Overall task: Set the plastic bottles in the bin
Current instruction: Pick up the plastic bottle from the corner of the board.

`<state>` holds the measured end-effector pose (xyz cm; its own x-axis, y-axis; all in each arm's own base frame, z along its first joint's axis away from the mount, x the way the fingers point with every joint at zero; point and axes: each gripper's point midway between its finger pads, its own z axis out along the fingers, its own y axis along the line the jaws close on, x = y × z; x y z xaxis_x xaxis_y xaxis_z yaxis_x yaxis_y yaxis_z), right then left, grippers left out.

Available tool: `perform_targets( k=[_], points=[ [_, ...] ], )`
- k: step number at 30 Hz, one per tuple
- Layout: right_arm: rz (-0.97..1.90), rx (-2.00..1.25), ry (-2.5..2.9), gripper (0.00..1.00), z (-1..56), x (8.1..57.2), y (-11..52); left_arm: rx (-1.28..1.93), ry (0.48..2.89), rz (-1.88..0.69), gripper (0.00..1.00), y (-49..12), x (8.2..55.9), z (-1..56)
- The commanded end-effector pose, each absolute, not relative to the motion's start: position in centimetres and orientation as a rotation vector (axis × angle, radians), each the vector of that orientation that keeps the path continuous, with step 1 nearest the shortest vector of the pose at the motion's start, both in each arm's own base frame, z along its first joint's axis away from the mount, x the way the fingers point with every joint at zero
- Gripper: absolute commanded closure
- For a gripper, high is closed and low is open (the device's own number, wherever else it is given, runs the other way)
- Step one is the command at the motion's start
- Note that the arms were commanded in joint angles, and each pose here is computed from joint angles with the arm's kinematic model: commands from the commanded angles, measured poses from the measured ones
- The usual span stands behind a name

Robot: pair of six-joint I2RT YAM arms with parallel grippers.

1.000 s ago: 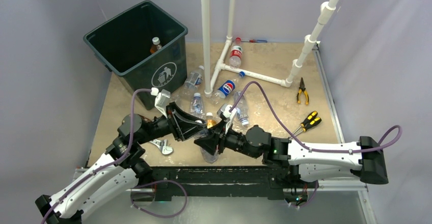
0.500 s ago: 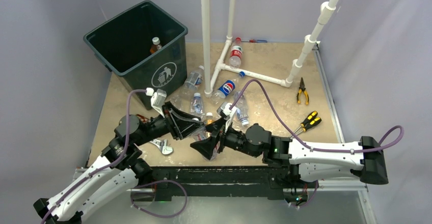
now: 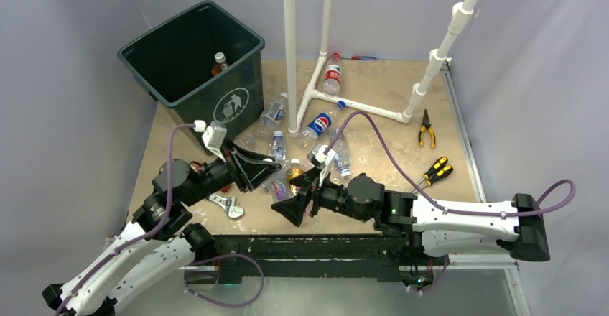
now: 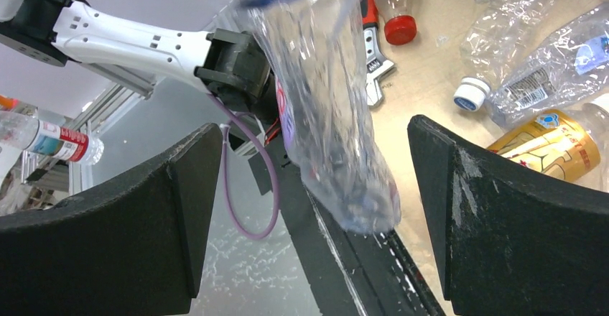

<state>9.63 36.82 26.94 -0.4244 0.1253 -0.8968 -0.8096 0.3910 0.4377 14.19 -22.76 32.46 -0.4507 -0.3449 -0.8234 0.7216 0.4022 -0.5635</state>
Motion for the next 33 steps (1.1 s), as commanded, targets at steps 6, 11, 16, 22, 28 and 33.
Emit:
perform_targets(
  k=[6,11,16,22,28,33],
  points=[
    [1.24,-0.573,1.609,0.01,30.6,9.3,34.7,0.333,1.526,-1.095,1.0,-20.6,15.5,37.2],
    [1.261,-0.579,1.582,0.01,31.3,8.9,34.1,0.308,1.549,-1.031,1.0,-20.2,16.6,37.3],
    [1.279,-0.601,1.563,0.01,31.5,8.5,33.9,0.266,1.556,-0.977,1.0,-19.6,17.5,37.6],
    [1.289,-0.614,1.539,0.01,32.1,8.1,33.2,0.19,1.532,-0.858,1.0,-17.8,19.0,39.5],
    [1.304,-0.612,1.511,0.01,32.3,7.8,32.2,0.118,1.471,-0.698,1.0,-15.4,20.8,43.1],
    [1.301,-0.606,1.505,0.01,32.0,7.8,31.6,0.061,1.378,-0.549,1.0,-12.9,22.0,48.2]
  ],
)
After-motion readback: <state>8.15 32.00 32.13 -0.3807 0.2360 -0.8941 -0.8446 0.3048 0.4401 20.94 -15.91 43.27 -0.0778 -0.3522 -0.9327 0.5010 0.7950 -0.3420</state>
